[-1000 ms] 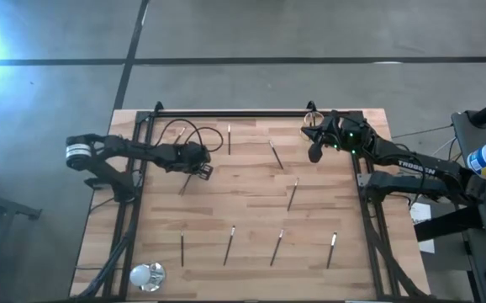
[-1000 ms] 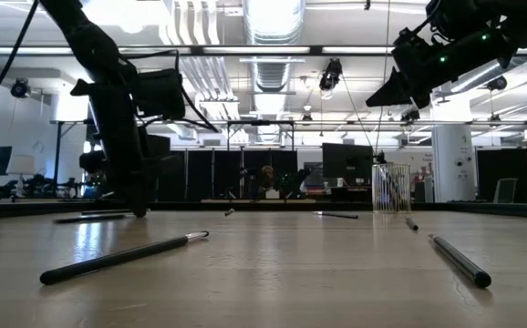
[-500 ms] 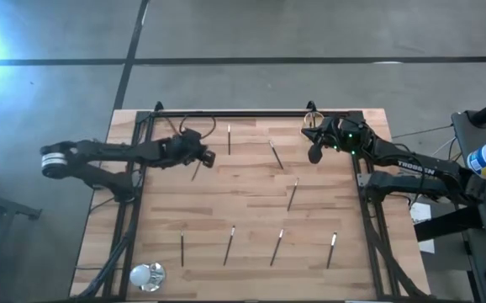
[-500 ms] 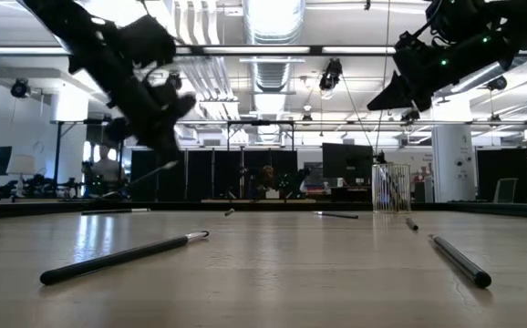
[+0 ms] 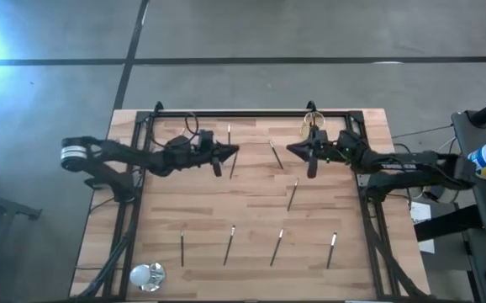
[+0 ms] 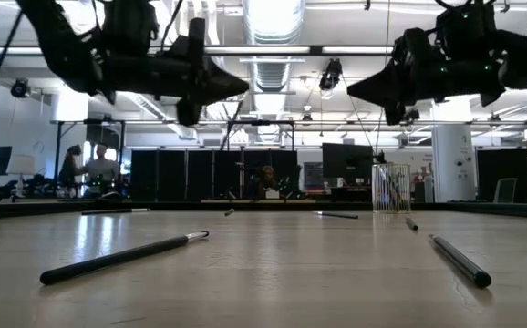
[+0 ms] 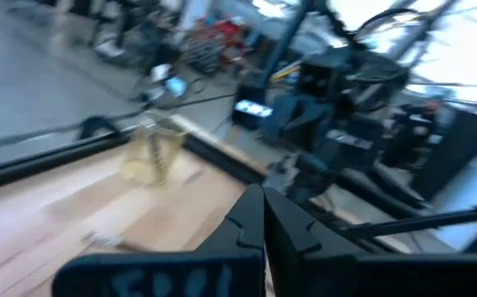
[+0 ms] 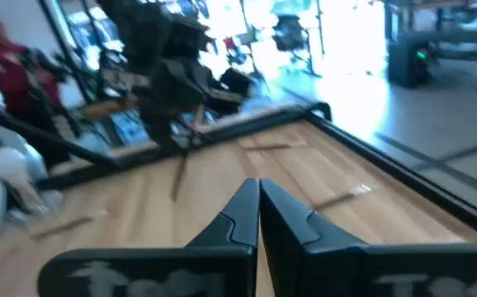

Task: Put items in baskets/containers
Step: Put the black eyeshadow brush into the gold pen holder

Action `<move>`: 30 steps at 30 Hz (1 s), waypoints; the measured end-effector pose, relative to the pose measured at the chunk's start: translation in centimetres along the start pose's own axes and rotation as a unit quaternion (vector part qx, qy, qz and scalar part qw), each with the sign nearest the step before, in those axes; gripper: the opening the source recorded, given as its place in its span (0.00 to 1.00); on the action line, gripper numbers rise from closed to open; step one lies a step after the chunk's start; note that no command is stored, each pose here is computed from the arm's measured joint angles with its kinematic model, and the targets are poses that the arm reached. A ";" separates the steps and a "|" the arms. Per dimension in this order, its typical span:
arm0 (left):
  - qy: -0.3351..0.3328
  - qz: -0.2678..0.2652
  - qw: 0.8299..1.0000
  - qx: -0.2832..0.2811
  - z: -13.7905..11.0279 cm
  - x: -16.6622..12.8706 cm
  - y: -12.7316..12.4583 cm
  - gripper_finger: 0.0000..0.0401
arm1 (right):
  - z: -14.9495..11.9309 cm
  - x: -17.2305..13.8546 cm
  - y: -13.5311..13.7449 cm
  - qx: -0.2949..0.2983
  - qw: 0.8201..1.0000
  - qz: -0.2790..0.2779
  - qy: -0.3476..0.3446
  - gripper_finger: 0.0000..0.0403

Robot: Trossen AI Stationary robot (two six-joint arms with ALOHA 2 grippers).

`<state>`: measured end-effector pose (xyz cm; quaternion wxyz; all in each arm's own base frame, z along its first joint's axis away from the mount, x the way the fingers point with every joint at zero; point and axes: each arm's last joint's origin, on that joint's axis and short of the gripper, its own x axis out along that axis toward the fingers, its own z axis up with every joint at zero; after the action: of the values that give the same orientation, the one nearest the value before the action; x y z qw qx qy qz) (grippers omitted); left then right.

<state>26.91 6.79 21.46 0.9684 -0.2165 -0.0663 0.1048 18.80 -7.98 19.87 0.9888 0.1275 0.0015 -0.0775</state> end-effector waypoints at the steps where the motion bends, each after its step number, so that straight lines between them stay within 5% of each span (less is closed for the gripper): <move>1: -0.005 -0.015 1.000 0.004 -0.1 0.5 0.0 0.00 | -0.2 0.3 0.1 0.008 1.000 0.008 -0.005 0.04; 10: -0.068 -0.118 0.990 0.029 0.9 5.0 -0.9 0.00 | 0.0 4.3 1.9 0.040 0.997 0.068 -0.005 0.26; 17: -0.075 -0.146 0.986 0.040 1.5 6.8 -1.3 0.00 | 1.6 6.4 2.2 0.049 0.996 0.077 -0.024 0.41; 30: -0.079 -0.151 0.984 0.047 1.8 7.0 -1.5 0.00 | 2.3 9.4 2.0 0.043 0.996 0.074 -0.023 0.33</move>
<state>33.62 7.85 24.30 0.9740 -0.1489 -0.1696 -0.0223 28.31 -8.10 22.37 0.9852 0.1678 -0.0340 -0.0068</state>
